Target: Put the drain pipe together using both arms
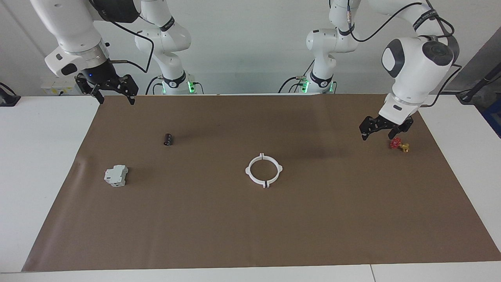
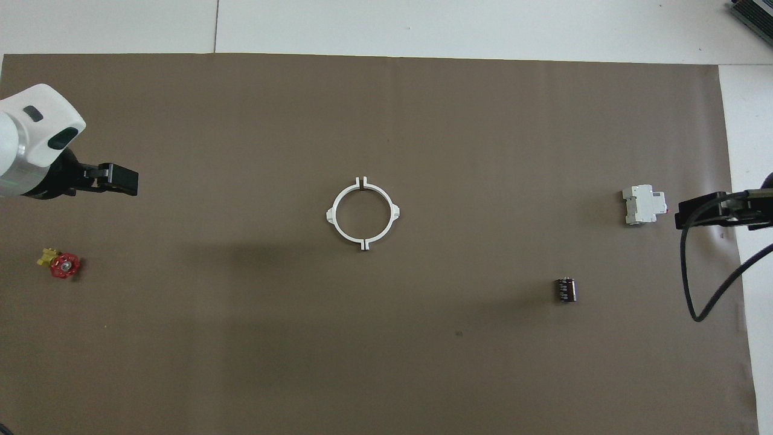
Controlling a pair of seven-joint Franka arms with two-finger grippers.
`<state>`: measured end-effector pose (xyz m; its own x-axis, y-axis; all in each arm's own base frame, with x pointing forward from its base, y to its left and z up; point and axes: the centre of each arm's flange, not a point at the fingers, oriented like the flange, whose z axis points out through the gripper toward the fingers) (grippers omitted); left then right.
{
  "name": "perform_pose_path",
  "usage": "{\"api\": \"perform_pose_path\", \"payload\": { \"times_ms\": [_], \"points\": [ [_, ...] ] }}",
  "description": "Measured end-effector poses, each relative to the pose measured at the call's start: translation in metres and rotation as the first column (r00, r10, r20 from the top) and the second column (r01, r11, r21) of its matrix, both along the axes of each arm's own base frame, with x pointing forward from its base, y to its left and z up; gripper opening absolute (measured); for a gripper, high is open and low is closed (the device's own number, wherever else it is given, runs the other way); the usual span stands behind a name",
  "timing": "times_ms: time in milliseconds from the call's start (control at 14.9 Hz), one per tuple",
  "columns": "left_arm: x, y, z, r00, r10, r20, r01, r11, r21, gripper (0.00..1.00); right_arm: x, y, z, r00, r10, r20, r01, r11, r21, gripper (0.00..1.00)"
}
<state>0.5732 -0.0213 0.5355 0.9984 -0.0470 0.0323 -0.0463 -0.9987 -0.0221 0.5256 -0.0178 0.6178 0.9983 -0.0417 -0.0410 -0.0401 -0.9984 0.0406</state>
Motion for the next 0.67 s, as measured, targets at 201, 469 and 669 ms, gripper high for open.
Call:
{"api": "perform_pose_path", "payload": {
  "times_ms": [201,469,669],
  "points": [
    [-0.021,0.015,0.028,1.0,0.025,-0.018,-0.025,1.0,-0.002,1.0,0.0,0.0,0.0,1.0,0.0,0.0,0.0,1.0,0.0,1.0],
    [-0.041,0.013,0.039,0.996,0.023,-0.087,-0.023,1.0,0.0,1.0,0.0,0.0,0.0,1.0,0.0,0.0,0.0,1.0,0.0,1.0],
    [-0.051,0.014,0.048,0.994,0.023,-0.104,-0.024,1.0,0.0,1.0,0.0,0.0,0.0,1.0,0.0,0.0,0.0,1.0,0.0,1.0]
  ]
}}
